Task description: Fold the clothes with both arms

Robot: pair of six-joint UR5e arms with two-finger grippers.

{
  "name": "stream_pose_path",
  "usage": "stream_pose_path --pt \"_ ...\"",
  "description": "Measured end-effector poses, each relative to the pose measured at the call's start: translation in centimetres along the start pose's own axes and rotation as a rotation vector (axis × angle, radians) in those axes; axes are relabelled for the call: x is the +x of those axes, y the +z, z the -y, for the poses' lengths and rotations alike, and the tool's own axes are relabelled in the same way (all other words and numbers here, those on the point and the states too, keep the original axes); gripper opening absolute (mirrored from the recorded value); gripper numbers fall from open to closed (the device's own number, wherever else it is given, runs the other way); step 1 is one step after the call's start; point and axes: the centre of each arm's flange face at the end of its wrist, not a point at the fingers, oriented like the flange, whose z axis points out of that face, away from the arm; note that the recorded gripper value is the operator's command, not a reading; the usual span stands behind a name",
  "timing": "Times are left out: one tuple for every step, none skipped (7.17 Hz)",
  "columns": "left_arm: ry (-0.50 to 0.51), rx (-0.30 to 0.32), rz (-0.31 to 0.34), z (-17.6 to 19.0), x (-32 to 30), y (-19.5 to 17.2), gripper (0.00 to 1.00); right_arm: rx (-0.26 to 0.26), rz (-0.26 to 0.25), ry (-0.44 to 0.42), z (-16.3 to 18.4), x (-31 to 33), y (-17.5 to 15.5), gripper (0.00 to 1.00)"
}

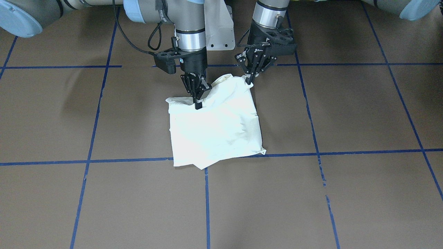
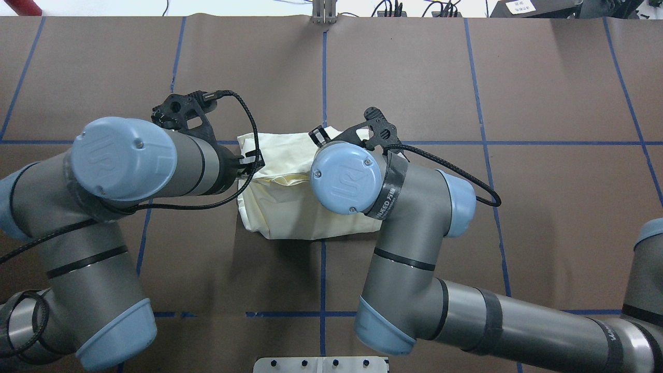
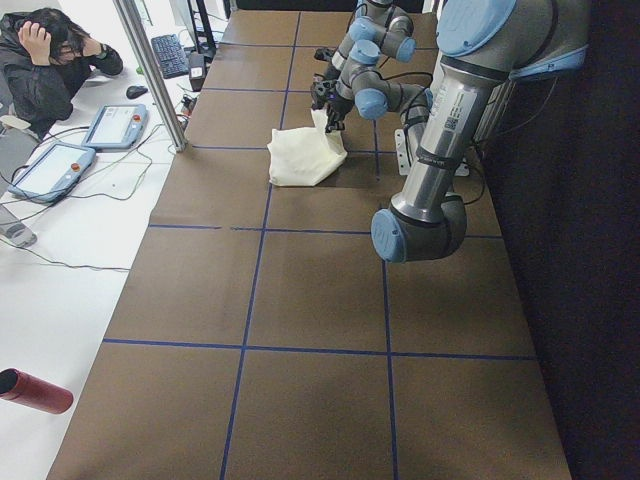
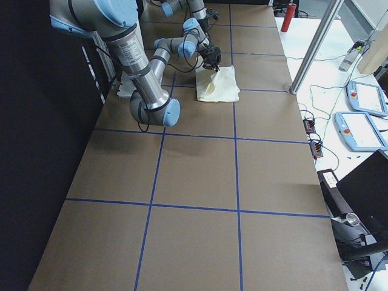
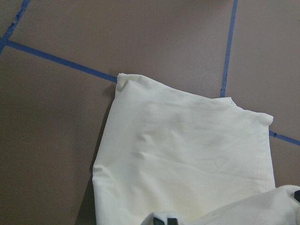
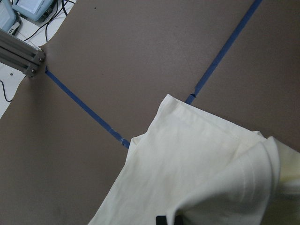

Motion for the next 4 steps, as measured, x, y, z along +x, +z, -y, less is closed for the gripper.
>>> stream_pose_path --pt "0.002 0.014 0.018 1.1 0.6 1.4 0.00 0.012 -0.011 -0.006 0.2 -0.9 1.9 0.00" --pt "0.002 0.028 0.030 2.2 0.8 2.8 0.00 0.020 -0.020 -0.015 0.4 -1.2 3.7 0.00" --pt "0.006 0.040 0.042 3.3 0.7 4.4 0.00 0.026 -0.027 -0.025 0.5 -1.2 5.2 0.00" --pt "0.014 0.050 0.053 4.3 0.5 6.2 0.00 0.027 -0.033 -0.038 0.6 -0.9 6.7 0.00"
